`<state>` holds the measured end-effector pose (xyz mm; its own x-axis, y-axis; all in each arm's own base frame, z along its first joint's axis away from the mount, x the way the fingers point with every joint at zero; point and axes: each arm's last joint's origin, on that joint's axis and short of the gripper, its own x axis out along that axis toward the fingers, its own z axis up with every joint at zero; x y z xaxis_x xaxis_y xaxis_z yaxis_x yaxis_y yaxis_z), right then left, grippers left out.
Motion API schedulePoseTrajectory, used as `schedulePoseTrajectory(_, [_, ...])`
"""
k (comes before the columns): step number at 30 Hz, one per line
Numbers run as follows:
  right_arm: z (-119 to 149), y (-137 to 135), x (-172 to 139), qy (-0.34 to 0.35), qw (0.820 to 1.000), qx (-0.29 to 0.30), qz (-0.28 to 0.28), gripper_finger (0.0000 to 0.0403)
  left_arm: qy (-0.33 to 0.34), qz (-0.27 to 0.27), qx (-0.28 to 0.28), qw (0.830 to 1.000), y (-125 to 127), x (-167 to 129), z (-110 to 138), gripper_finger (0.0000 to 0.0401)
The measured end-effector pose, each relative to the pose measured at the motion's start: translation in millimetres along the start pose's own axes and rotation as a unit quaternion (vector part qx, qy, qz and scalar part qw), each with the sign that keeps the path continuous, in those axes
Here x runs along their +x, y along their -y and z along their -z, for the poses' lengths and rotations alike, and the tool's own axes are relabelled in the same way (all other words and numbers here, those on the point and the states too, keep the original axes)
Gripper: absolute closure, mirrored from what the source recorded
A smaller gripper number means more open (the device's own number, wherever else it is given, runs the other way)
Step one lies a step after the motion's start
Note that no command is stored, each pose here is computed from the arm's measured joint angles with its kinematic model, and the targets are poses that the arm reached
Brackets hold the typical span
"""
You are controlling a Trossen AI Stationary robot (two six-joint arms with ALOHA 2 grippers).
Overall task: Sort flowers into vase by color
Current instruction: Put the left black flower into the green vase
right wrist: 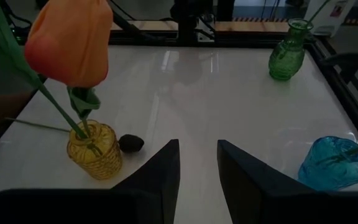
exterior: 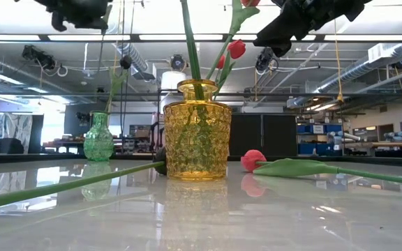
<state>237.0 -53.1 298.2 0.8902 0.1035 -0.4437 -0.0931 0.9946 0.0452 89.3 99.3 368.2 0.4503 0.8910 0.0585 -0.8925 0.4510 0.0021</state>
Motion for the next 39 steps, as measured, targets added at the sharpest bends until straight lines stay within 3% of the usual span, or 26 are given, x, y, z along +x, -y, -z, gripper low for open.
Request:
schedulePoseTrajectory(8, [-1.1, 0.1, 0.0, 0.005, 1.0, 0.006, 0.001, 0.0285, -0.022, 0.002, 0.007, 1.0, 1.3, 1.1, 27.0, 0.038])
schedulePoseTrajectory(13, [-2.7, 0.3, 0.0, 0.013, 1.0, 0.003, 0.002, 0.0285, -0.002, 0.001, 0.006, 1.0, 2.4, 3.7, 35.4, 0.038])
schedulePoseTrajectory(25, [-3.3, 0.4, -0.1, 0.016, 1.0, 0.006, 0.002, 0.0285, 0.033, 0.0, -0.003, 0.999, 2.2, 3.6, 28.5, 0.038])
schedulePoseTrajectory(39, [-3.7, 0.4, -0.1, 0.018, 1.0, 0.005, 0.002, 0.0285, -0.029, 0.002, 0.012, 1.0, 5.6, 12.3, 42.6, 0.038])
